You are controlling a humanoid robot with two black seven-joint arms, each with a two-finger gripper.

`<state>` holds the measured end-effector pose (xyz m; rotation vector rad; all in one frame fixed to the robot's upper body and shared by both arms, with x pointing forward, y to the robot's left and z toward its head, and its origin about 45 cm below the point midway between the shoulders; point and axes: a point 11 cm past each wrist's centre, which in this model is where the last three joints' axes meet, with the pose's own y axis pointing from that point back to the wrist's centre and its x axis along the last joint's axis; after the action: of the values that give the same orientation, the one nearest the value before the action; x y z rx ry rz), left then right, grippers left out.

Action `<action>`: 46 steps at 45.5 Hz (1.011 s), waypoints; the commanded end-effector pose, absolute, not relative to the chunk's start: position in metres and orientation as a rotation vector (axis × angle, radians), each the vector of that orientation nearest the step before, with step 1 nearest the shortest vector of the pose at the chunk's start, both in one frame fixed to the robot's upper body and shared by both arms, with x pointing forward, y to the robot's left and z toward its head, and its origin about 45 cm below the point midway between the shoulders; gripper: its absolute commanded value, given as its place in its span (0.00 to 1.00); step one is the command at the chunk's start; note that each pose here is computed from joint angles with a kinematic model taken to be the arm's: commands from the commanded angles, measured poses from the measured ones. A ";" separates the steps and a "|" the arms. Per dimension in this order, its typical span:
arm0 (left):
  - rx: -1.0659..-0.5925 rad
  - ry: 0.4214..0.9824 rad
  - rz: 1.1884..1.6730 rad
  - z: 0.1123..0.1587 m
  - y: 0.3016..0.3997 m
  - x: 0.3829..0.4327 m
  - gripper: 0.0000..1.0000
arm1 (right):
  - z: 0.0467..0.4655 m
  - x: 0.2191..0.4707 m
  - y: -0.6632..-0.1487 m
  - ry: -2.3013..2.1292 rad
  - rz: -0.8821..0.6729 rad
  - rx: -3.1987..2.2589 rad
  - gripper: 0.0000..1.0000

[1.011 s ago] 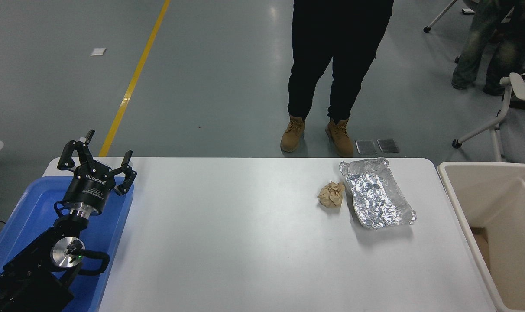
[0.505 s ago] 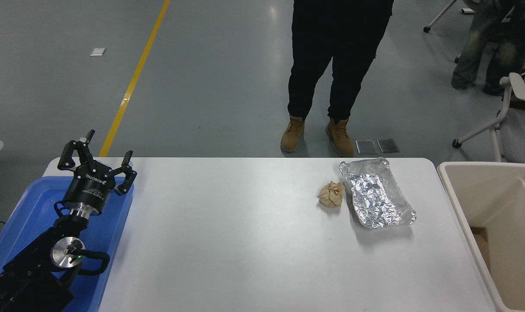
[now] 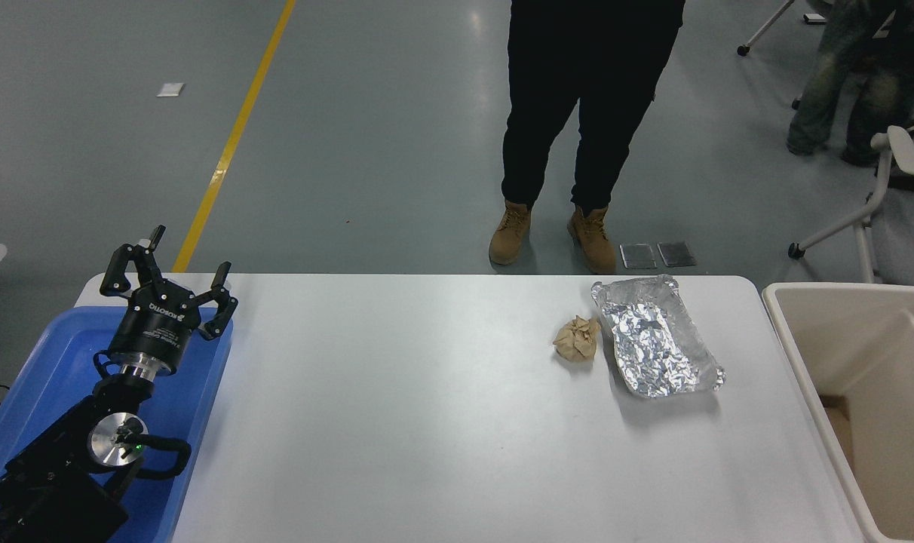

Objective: Pick up foil plate and place in dustbin

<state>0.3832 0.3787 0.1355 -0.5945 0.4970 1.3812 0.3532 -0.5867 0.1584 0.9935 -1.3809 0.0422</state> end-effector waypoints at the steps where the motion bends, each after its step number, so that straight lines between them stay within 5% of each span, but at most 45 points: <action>1: -0.595 0.497 1.380 0.1356 0.3786 0.3832 0.98 | 0.220 0.405 -0.551 -1.395 0.097 1.101 1.00; 16: -0.595 0.497 1.381 0.1355 0.3787 0.3832 0.98 | 0.285 0.426 -0.450 -1.225 0.122 1.424 1.00; 46: -0.593 0.496 1.384 0.1355 0.3797 0.3830 0.98 | 0.377 0.351 -0.324 -0.634 0.097 1.813 1.00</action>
<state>0.3832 0.3788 0.1354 -0.5943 0.4970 1.3819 0.3790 -0.3571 0.3490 1.7227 -0.8114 0.1022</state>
